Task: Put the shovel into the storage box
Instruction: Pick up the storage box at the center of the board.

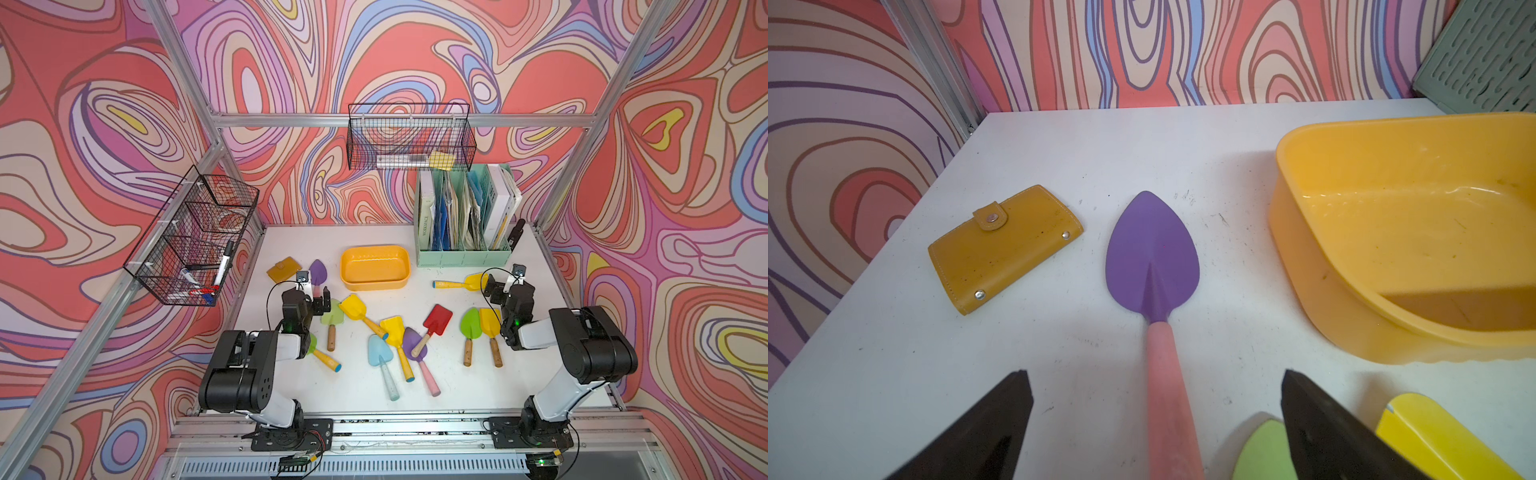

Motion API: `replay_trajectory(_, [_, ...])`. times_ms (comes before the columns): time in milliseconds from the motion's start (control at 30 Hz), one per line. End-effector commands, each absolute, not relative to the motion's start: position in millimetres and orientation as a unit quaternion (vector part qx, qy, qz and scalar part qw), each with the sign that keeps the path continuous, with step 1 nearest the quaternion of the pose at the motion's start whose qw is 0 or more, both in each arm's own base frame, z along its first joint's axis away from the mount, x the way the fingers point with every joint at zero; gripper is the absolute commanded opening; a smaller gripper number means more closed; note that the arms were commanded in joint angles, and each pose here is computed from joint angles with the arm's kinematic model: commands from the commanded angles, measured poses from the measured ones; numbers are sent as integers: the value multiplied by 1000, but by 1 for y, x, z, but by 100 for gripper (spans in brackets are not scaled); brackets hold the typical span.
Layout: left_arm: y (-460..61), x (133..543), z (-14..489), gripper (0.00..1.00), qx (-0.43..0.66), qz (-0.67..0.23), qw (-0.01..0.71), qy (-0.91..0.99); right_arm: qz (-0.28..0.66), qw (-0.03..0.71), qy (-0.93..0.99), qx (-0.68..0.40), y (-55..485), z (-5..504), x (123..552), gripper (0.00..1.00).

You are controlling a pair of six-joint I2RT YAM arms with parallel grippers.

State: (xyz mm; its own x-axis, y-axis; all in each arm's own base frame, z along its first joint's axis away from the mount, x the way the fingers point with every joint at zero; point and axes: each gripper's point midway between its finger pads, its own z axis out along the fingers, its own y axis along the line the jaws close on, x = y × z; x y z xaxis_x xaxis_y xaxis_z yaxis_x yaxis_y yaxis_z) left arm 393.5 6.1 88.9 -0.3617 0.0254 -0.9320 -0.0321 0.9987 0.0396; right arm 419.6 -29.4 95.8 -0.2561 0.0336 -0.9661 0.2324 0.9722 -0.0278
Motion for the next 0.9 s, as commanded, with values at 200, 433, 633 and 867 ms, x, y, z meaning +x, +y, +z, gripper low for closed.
replay_trajectory(200, [8, 393, 88, 99, -7, 26, 563, 826, -79, 610, 784, 85, -28, 101, 422, 98])
replay_trajectory(433, [8, 394, 87, 99, -7, 26, 562, 826, -76, 609, 785, 85, -28, 100, 422, 98])
replay_trajectory(633, [26, 389, 107, 99, -52, 60, 554, 828, -80, 610, 785, 75, -25, 120, 423, 97])
replay_trajectory(867, [40, 389, 198, 99, -125, 94, 559, 814, -88, 504, 855, 89, -14, 157, 423, 96])
